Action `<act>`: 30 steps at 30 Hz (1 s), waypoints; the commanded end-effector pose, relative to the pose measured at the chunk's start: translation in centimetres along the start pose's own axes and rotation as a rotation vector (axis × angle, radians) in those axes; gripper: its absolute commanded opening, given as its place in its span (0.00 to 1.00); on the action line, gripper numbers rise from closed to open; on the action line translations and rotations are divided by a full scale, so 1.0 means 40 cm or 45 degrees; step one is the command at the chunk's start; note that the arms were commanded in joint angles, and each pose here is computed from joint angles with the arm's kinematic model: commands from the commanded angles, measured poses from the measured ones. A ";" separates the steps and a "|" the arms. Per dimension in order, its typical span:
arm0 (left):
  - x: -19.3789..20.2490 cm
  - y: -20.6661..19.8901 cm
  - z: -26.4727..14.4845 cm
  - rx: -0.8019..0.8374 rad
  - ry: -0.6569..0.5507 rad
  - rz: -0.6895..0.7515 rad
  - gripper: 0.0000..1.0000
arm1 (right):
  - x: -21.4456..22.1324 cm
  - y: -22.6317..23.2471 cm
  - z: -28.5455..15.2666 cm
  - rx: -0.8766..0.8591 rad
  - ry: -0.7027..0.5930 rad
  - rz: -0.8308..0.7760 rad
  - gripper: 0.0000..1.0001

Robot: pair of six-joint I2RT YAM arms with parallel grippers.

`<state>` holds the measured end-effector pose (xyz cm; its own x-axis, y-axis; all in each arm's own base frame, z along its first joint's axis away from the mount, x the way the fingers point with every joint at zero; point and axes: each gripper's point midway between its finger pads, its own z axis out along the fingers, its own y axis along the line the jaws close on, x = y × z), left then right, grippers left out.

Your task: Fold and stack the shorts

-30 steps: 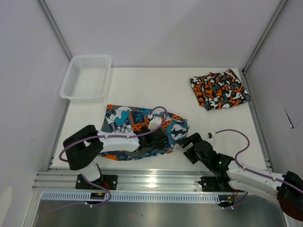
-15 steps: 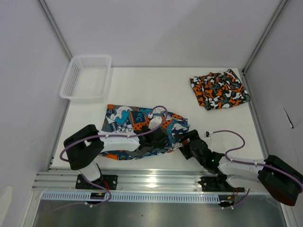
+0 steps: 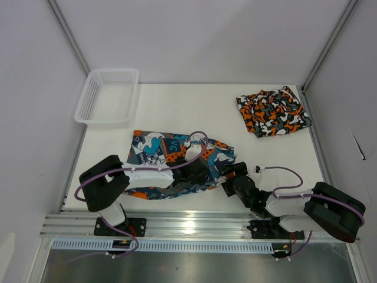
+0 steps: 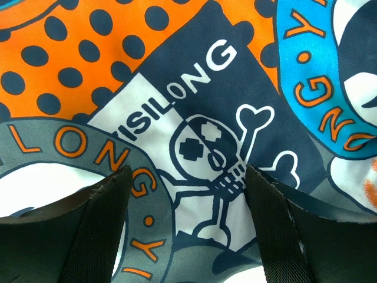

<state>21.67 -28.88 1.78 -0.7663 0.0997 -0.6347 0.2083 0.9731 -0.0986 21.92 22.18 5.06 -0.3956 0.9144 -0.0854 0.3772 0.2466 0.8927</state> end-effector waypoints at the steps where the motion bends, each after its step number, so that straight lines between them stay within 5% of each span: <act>1: 0.041 -0.017 0.015 0.042 0.083 -0.045 0.80 | -0.047 -0.084 0.011 0.093 -0.119 -0.086 0.95; 20: 0.052 0.006 0.006 0.011 0.091 -0.038 0.80 | -0.126 -0.150 0.017 0.129 -0.258 -0.143 0.90; 30: 0.110 0.033 0.033 -0.014 0.140 -0.042 0.80 | -0.160 -0.110 0.024 0.131 -0.253 -0.254 0.60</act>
<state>22.00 -29.19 1.67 -0.7521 0.0738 -0.6549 0.2041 0.9709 -0.1250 24.83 17.69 3.90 -0.2676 0.9404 -0.2097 0.3597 0.2994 0.8837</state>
